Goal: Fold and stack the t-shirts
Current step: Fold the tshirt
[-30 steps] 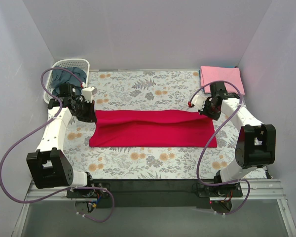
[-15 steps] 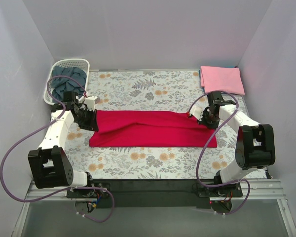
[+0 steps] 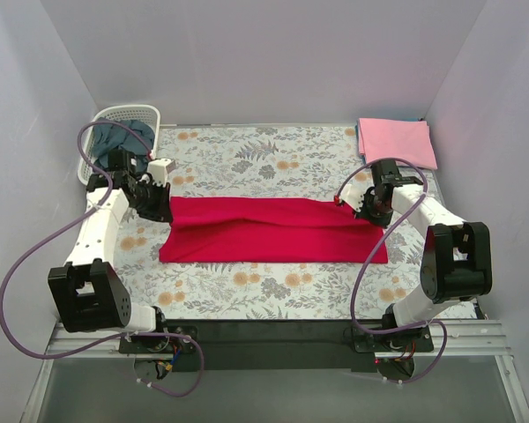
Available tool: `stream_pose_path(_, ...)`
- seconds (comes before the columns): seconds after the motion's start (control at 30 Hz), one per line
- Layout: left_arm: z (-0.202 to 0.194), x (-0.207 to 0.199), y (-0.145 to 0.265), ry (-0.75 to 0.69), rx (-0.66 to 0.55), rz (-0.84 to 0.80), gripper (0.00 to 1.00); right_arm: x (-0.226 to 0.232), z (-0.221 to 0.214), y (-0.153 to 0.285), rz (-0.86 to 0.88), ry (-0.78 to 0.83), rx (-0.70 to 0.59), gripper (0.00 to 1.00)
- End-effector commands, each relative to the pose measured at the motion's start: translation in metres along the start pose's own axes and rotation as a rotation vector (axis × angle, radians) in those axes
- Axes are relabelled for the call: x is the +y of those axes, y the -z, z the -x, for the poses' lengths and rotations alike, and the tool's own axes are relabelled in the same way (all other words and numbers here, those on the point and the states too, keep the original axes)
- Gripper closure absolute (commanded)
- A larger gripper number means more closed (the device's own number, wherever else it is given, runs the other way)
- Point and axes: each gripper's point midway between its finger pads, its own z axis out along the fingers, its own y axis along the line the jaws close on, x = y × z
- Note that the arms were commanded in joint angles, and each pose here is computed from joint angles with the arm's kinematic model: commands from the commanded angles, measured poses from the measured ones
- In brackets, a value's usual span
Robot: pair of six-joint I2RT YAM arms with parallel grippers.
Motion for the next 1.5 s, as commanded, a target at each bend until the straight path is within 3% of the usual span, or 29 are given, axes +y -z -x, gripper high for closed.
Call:
stream_pose_path(0.0, -0.012, -0.002, 0.001, -0.017, 0.023, -0.005, 1.0, -0.007, 0.001, 0.009, -0.026, 0.055, -0.002, 0.99)
stream_pose_path(0.17, -0.036, -0.003, -0.009, -0.033, 0.082, -0.026, 1.0, -0.006, -0.004, 0.005, -0.02, 0.057, 0.009, 0.99)
stream_pose_path(0.5, 0.005, -0.006, 0.012, -0.047, 0.001, -0.029, 1.0, -0.024, -0.002, 0.018, -0.064, 0.05, -0.001, 0.99)
stream_pose_path(0.9, -0.043, 0.0, -0.012, -0.059, 0.113, -0.024, 1.0, 0.01, -0.02, 0.0, 0.017, 0.064, 0.034, 0.99)
stream_pose_path(1.2, 0.0, -0.003, 0.015, -0.078, 0.033, -0.016, 1.0, -0.008, -0.008, 0.016, -0.026, 0.057, 0.005, 0.99)
stream_pose_path(1.47, -0.038, -0.007, 0.003, -0.081, 0.105, -0.035, 1.0, 0.017, -0.022, 0.004, 0.026, 0.071, 0.031, 0.99)
